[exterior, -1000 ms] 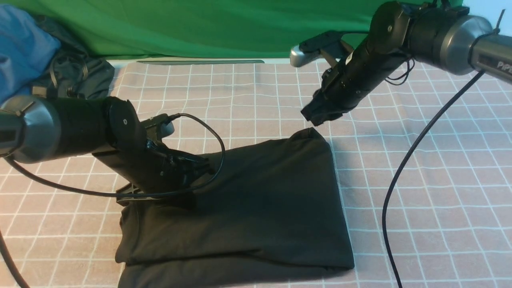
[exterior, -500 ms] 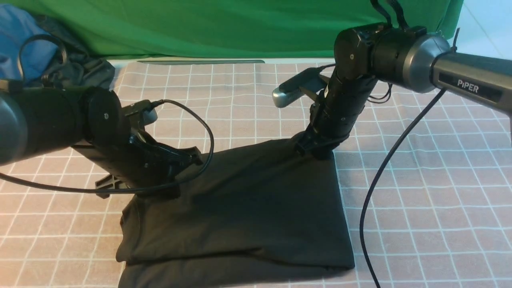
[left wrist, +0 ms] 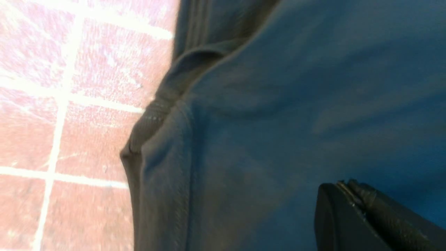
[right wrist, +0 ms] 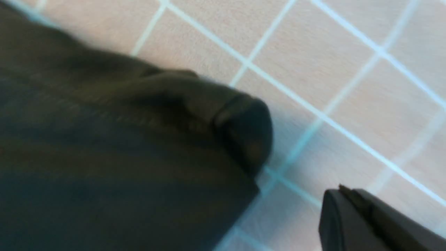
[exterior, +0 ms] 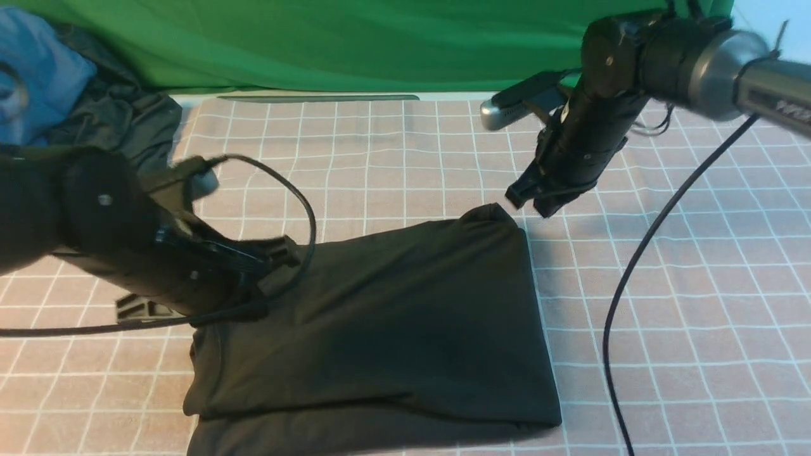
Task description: Fold a long-sleeved shirt over a pink coffee tablecloth.
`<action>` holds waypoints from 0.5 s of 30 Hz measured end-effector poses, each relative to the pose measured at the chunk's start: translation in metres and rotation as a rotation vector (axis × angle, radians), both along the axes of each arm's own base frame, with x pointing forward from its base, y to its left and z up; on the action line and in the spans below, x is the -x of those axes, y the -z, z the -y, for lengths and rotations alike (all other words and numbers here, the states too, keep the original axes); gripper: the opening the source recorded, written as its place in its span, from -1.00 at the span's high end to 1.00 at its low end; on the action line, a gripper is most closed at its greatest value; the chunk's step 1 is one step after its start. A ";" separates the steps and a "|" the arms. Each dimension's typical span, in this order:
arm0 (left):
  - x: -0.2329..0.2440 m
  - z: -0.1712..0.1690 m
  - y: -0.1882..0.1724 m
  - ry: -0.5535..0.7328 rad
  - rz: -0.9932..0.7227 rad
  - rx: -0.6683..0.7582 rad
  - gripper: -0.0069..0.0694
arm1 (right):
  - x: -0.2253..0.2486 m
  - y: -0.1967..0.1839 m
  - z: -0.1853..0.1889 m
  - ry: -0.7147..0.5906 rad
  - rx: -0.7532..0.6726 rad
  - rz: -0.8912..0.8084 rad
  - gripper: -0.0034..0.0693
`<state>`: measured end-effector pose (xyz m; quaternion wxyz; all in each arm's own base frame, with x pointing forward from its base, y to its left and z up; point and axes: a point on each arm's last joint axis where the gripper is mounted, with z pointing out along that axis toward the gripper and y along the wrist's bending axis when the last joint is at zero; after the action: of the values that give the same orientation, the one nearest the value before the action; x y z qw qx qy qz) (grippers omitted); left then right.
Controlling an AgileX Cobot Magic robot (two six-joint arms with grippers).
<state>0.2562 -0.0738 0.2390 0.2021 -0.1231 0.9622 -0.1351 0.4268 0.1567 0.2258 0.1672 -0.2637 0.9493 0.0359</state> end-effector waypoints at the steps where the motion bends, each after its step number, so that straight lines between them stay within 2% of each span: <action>1: 0.007 -0.001 -0.009 0.002 0.023 0.007 0.79 | 0.005 -0.017 0.003 0.003 -0.007 0.020 0.81; 2: 0.008 -0.002 -0.011 0.002 0.028 0.008 0.79 | 0.006 -0.020 0.005 0.004 -0.009 0.025 0.81; 3: 0.020 -0.005 -0.024 0.005 0.066 0.019 0.79 | 0.017 -0.054 0.010 0.006 -0.028 0.078 0.81; 4: 0.022 -0.005 -0.026 0.006 0.071 0.020 0.79 | 0.019 -0.058 0.011 0.006 -0.030 0.085 0.81; 5: 0.039 -0.009 -0.041 0.007 0.135 0.036 0.79 | 0.037 -0.098 0.018 0.007 -0.060 0.170 0.81; 9: 0.075 -0.018 -0.063 0.001 0.257 0.071 0.79 | 0.091 -0.171 0.036 0.018 -0.132 0.360 0.81; 15: 0.138 -0.034 -0.082 0.000 0.462 0.127 0.79 | 0.179 -0.224 0.067 0.045 -0.257 0.669 0.81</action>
<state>0.1178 -0.0398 0.3206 0.4087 -0.1013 0.8799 -0.2199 0.2477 0.0894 0.4496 0.5012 -0.2168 0.8354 0.0630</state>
